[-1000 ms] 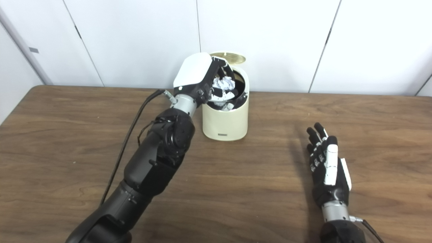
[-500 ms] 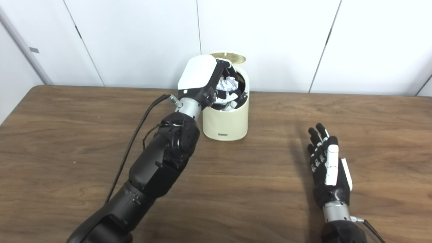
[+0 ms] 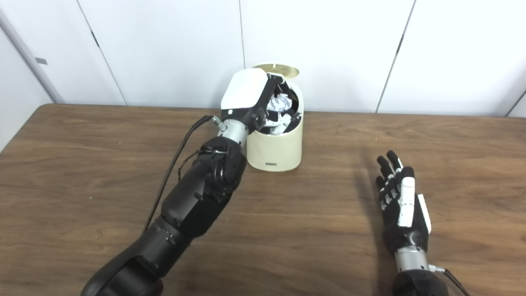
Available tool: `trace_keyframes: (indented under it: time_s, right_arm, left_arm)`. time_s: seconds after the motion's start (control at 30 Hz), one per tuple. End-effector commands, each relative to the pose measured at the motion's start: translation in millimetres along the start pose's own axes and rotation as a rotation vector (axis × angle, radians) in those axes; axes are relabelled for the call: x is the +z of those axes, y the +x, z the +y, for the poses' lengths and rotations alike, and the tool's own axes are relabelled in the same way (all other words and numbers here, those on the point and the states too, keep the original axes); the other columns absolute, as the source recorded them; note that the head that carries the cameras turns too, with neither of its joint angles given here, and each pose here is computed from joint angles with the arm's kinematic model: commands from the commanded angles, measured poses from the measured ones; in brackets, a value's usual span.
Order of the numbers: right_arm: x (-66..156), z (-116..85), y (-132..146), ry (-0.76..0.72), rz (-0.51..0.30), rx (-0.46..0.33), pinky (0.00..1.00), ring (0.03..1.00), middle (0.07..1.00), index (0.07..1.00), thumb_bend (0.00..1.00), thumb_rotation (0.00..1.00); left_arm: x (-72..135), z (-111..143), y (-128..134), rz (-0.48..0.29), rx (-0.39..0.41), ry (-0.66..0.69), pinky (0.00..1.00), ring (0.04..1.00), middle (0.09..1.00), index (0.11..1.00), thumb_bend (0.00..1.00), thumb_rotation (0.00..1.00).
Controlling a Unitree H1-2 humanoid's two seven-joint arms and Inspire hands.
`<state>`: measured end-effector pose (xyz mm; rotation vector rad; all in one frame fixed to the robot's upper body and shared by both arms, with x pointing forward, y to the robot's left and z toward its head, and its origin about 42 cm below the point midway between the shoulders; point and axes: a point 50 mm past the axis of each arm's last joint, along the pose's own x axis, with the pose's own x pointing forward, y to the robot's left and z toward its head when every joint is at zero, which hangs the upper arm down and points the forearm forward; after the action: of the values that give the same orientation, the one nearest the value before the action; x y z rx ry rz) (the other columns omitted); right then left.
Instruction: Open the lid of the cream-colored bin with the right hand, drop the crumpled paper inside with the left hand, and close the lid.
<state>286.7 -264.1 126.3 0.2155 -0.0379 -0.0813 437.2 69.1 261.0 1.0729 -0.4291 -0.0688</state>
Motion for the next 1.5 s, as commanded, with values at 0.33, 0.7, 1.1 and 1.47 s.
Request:
trace_keyframes:
  time_s: [0.33, 0.7, 1.1, 1.47]
  right_arm:
    - [-4.3, -6.0, -4.2, 0.000, 0.039, -0.007, 1.00, 0.993, 0.917, 0.941, 0.45, 1.00]
    - [-4.0, -10.5, -4.2, 0.019, 0.046, -0.002, 1.00, 0.990, 0.915, 0.951, 0.44, 1.00]
    - [-2.8, -9.2, -1.8, 0.007, 0.046, 0.001, 1.00, 0.975, 0.894, 0.936, 0.44, 1.00]
    - [-2.2, -11.8, -1.8, -0.007, 0.044, -0.006, 1.00, 0.974, 0.886, 0.931, 0.45, 1.00]
  left_arm:
    - [11.3, 14.8, 11.6, -0.033, 0.033, 0.058, 0.29, 0.383, 0.500, 0.547, 0.47, 0.00]
    - [21.7, 14.5, 5.4, 0.040, -0.073, 0.208, 0.36, 0.490, 0.439, 0.523, 0.52, 0.00]
    - [21.1, 16.5, 5.0, 0.048, -0.102, 0.215, 0.48, 0.611, 0.661, 0.658, 0.91, 0.08]
    - [20.0, 14.0, 5.6, 0.051, -0.108, 0.200, 0.49, 0.635, 0.690, 0.669, 0.91, 0.08]
